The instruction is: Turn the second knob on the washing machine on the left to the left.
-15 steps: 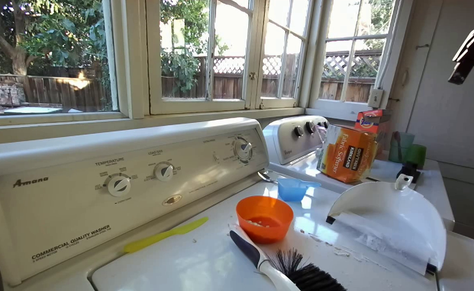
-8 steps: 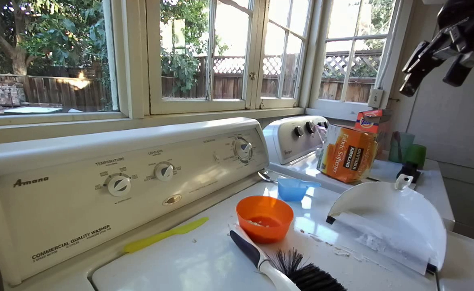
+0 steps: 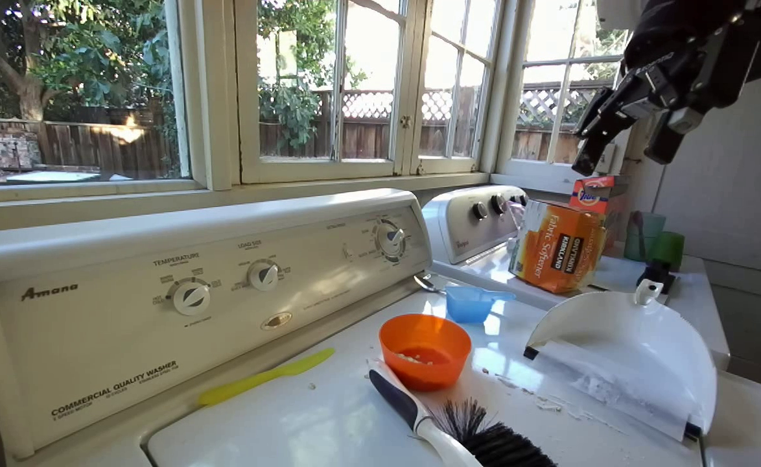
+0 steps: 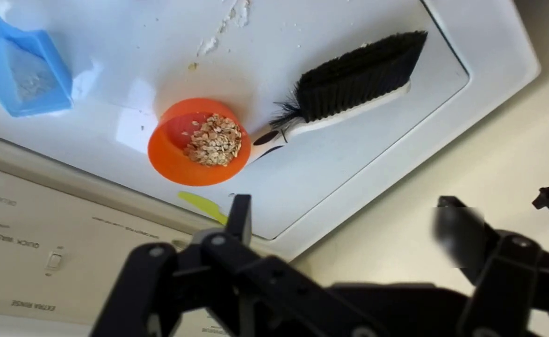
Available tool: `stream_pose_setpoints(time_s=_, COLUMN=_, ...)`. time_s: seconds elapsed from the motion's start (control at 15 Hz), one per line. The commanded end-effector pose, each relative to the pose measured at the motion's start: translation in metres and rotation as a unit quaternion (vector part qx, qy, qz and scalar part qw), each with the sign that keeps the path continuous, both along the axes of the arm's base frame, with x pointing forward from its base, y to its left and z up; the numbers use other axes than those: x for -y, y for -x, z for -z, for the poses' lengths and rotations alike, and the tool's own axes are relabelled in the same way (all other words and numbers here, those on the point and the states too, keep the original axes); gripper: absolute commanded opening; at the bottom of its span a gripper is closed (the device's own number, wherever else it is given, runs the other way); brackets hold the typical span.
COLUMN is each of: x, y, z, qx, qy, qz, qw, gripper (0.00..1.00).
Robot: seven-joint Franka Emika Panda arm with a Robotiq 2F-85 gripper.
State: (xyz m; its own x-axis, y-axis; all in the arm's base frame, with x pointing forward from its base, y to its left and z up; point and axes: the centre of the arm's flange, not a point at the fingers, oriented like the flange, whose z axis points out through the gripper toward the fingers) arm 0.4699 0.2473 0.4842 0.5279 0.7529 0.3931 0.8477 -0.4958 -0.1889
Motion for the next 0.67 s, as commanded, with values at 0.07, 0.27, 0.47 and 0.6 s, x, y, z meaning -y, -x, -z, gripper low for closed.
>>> stream_pose_setpoints(time_s=0.07, x=-0.04, y=-0.019, z=0.008, qx=0.015, qy=-0.016, qz=-0.058, qw=0.9981, gripper=1.0)
stream_pose_setpoints(time_s=0.27, x=-0.044, y=-0.009, z=0.007, qx=0.011, qy=-0.005, qz=-0.059, qw=0.9982, gripper=1.0)
stream_pose_setpoints(time_s=0.47, x=-0.053, y=-0.013, z=0.01, qx=0.013, qy=-0.006, qz=-0.071, qw=0.9974, gripper=1.0)
stream_pose_setpoints(time_s=0.6, x=-0.053, y=-0.015, z=0.009, qx=0.014, qy=-0.007, qz=-0.071, qw=0.9974, gripper=1.0)
